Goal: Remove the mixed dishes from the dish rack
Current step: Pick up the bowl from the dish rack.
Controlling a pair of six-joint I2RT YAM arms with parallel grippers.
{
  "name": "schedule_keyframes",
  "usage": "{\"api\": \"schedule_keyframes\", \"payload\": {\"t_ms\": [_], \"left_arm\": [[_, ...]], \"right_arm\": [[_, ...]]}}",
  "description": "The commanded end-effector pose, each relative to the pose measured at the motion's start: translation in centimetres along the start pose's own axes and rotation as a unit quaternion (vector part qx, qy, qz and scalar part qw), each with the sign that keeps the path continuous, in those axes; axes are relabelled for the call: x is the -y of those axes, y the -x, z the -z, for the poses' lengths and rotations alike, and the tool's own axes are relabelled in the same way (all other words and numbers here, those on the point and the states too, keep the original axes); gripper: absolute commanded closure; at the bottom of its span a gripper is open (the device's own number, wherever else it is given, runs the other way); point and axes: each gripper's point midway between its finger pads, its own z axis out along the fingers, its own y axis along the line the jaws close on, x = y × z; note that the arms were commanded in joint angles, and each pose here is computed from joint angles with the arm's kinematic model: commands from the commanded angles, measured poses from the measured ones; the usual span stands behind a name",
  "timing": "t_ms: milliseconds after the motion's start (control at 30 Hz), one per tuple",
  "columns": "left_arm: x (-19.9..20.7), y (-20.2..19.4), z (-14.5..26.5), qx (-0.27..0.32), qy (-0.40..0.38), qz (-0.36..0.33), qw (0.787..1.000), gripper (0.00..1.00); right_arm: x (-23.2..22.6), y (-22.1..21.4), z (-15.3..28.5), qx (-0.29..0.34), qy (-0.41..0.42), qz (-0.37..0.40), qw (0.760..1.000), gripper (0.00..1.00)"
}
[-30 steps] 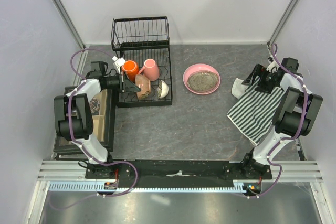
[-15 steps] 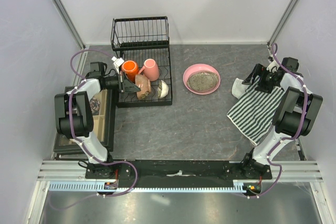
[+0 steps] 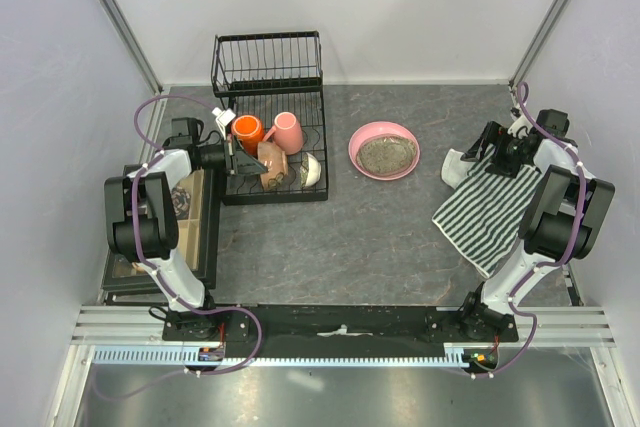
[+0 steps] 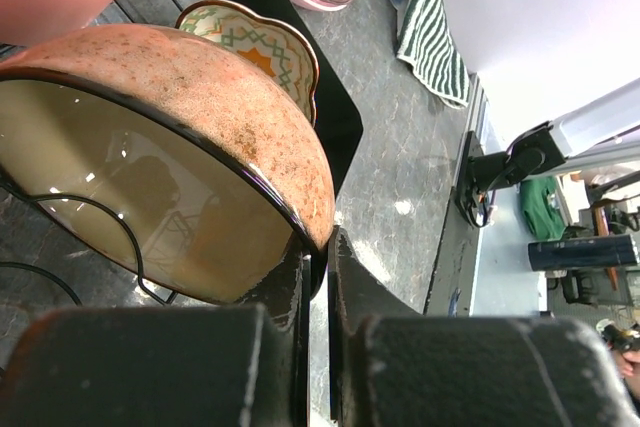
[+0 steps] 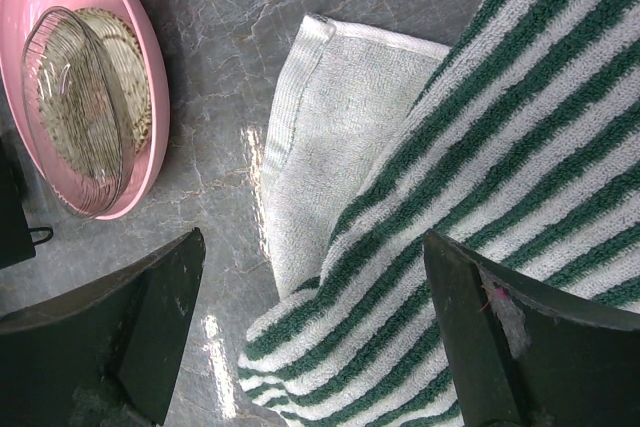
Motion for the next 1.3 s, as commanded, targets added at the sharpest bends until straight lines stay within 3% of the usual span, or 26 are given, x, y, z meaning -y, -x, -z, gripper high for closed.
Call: {"api": "schedule_keyframes", "payload": {"t_ms": [0,500,967,1267], "left_arm": [[5.3,5.0,1.4,0.037,-0.070,-0.085,0.993,0.98],[7.3,5.1,1.9,0.038,-0.102,-0.101,0.989,0.99],[3.7,3.9,0.8,0.026,-0.106,-0.092,0.990,0.98],[4.4,3.9,1.0,0.029,-0.134,-0.092,0.986,0.98]], "right_arm": [[-0.3,1.2,0.0,0.010,0.013,0.017,1.000,0.02],[-0.4,1.1,-0.2,0.007,0.014,0.016,1.000,0.02],[-0.2,1.0,-0.3,0.005,0.014,0.014,1.000,0.02],[-0.1,0.9,-0.4,0.001,0.013,0.011,1.000,0.02]]}}
